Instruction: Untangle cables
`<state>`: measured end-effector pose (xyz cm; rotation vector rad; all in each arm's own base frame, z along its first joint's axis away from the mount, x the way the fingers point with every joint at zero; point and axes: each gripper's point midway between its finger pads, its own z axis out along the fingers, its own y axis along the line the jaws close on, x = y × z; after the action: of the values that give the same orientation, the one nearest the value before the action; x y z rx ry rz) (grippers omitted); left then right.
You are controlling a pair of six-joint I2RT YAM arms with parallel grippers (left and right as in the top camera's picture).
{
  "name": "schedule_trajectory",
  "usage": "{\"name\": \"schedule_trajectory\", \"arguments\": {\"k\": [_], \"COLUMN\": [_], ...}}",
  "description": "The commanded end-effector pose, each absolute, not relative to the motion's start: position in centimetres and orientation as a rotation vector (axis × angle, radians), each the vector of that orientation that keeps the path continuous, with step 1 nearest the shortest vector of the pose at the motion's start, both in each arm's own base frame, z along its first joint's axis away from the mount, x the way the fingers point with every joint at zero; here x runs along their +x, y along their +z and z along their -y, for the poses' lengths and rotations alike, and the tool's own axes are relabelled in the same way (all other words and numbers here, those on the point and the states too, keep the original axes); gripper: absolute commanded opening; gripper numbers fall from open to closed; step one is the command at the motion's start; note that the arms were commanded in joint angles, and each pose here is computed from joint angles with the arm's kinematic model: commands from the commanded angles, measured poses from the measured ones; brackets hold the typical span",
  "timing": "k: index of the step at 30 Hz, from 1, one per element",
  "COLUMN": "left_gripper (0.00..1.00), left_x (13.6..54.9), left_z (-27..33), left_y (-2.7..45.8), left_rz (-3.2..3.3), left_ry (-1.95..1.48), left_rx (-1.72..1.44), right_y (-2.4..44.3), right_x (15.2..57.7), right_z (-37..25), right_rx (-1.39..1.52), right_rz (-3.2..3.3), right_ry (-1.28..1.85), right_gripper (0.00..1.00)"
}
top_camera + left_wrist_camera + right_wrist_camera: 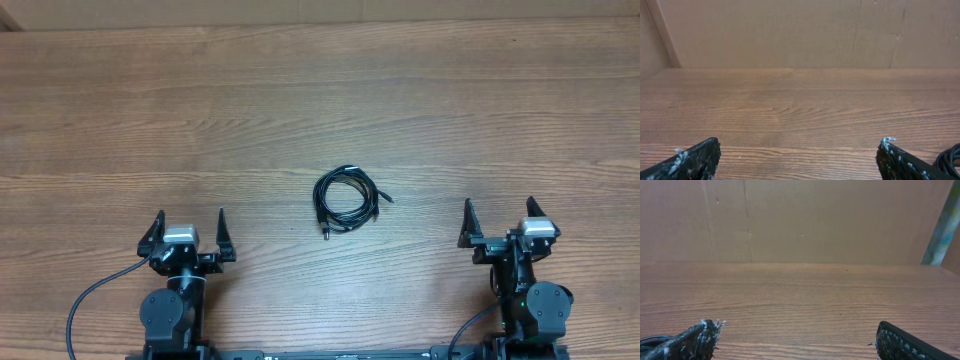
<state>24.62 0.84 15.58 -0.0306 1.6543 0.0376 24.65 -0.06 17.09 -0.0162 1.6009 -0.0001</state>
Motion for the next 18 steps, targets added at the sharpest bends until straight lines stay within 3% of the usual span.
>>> {"name": "schedule_trajectory", "arguments": {"k": [1,11,16,18], "left_gripper": [1.0,1.0,1.0,1.0], "left_x": [24.6,24.6,23.3,22.9], "left_z": [-0.5,0.2,6.7,7.6], "left_y": [15.6,15.7,16.9,18.4], "left_rz": [-1.648,-1.644,-1.64,-1.597], "left_ry": [0.029,-0.031,-0.747,-0.883], "left_rx": [-0.009,-0.008,-0.13,-0.158], "right_y": [17.0,17.0,17.0,17.0], "right_x": [24.6,24.6,24.6,24.6], "right_z": [0.1,0.1,0.1,0.1], "right_rx": [-0.012,-0.012,-0.012,-0.012], "right_rz": [-1.595,-1.595,-1.595,-1.595], "right_ry": [0.005,0.005,0.005,0.005], "right_gripper": [1.0,1.0,1.0,1.0]}}
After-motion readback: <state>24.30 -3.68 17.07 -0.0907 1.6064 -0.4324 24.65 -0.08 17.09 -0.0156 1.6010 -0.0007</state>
